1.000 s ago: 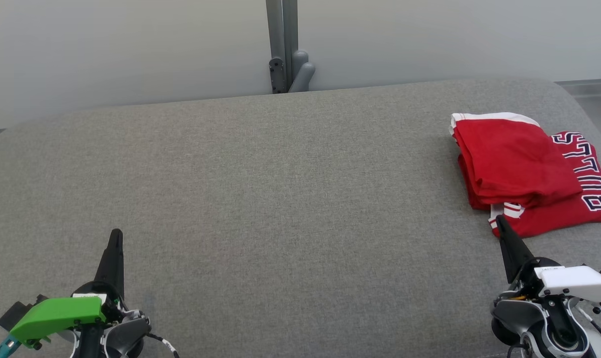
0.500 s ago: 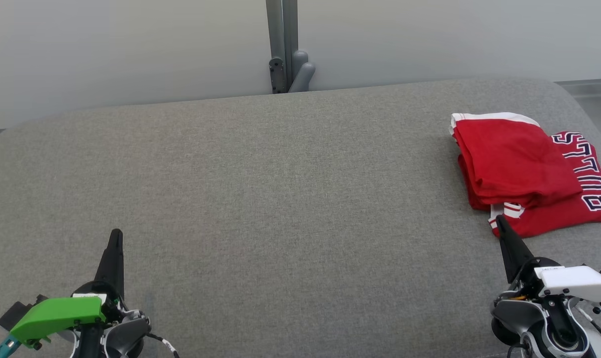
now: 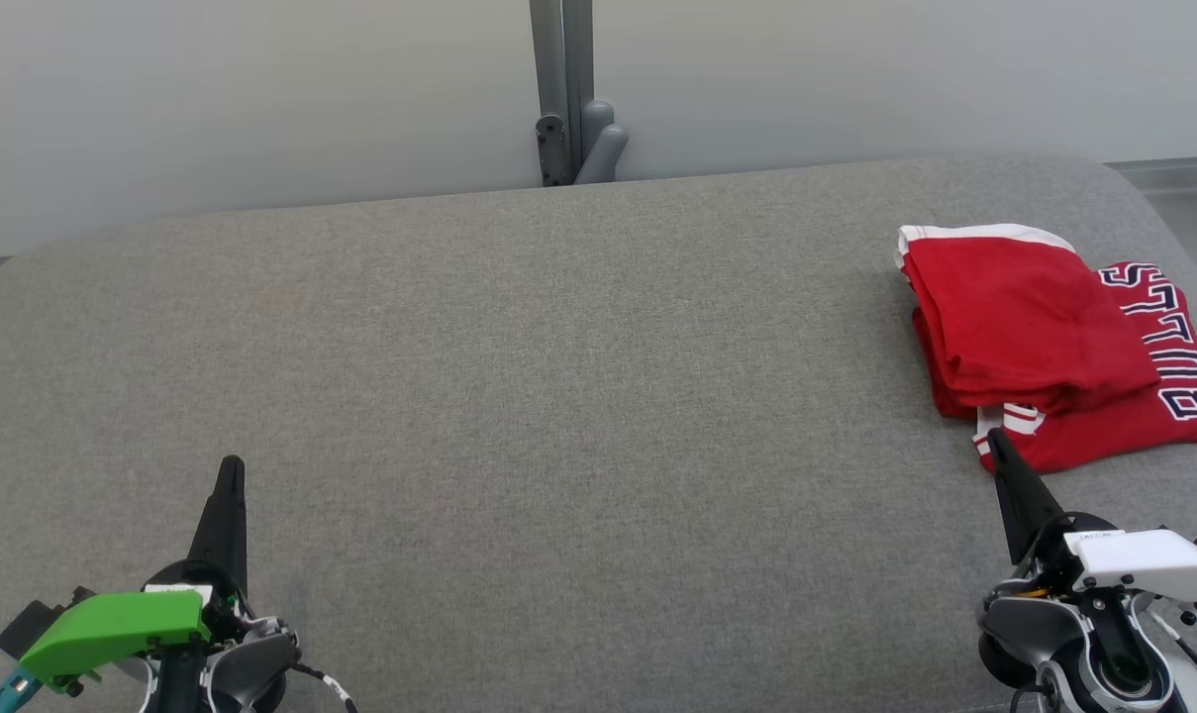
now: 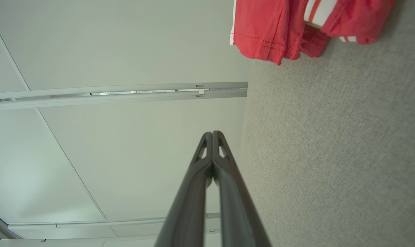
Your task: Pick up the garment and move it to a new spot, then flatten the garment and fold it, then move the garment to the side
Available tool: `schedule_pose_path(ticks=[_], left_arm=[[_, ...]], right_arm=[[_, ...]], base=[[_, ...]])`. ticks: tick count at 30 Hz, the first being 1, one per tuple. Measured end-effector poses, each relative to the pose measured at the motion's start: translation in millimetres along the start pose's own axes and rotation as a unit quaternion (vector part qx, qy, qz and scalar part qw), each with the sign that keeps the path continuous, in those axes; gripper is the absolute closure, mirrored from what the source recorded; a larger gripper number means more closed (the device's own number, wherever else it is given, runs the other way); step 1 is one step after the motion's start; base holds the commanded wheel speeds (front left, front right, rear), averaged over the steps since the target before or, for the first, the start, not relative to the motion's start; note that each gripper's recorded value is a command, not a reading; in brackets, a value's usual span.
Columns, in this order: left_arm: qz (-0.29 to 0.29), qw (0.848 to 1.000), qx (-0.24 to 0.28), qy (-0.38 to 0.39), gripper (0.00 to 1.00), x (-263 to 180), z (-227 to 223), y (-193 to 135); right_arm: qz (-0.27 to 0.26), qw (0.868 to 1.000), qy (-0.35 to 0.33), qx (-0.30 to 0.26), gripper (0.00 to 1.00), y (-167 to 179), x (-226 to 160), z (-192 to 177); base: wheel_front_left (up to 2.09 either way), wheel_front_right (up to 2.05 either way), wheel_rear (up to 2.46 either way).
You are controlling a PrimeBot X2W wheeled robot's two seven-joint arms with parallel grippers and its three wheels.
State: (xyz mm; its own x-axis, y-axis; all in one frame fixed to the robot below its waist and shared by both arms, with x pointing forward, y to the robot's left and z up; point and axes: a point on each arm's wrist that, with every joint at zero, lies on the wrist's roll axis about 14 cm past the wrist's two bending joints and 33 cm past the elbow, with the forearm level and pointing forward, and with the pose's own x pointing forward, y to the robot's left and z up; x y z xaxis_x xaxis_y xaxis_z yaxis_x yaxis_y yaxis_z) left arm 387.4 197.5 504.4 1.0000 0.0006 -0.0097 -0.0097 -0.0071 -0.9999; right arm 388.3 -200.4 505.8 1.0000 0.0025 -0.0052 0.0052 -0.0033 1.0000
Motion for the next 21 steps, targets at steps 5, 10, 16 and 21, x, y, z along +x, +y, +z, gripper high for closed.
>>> schedule_pose_path(ticks=[5, 10, 16, 21], left_arm=[[0.0, 1.0, 0.0, 0.0, 1.0, 0.0, 0.0, 0.0], [0.0, 1.0, 0.0, 0.0, 1.0, 0.0, 0.0, 0.0], [0.0, 1.0, 0.0, 0.0, 1.0, 0.0, 0.0, 0.0], [0.0, 1.0, 0.0, 0.0, 1.0, 0.0, 0.0, 0.0]], right_arm=[[0.0, 1.0, 0.0, 0.0, 1.0, 0.0, 0.0, 0.0], [0.0, 1.0, 0.0, 0.0, 1.0, 0.0, 0.0, 0.0], [0.0, 1.0, 0.0, 0.0, 1.0, 0.0, 0.0, 0.0], [0.0, 1.0, 0.0, 0.0, 1.0, 0.0, 0.0, 0.0]], base=[[0.0, 0.0, 0.0], [0.0, 0.0, 0.0], [0.0, 0.0, 0.0], [0.0, 0.0, 0.0]])
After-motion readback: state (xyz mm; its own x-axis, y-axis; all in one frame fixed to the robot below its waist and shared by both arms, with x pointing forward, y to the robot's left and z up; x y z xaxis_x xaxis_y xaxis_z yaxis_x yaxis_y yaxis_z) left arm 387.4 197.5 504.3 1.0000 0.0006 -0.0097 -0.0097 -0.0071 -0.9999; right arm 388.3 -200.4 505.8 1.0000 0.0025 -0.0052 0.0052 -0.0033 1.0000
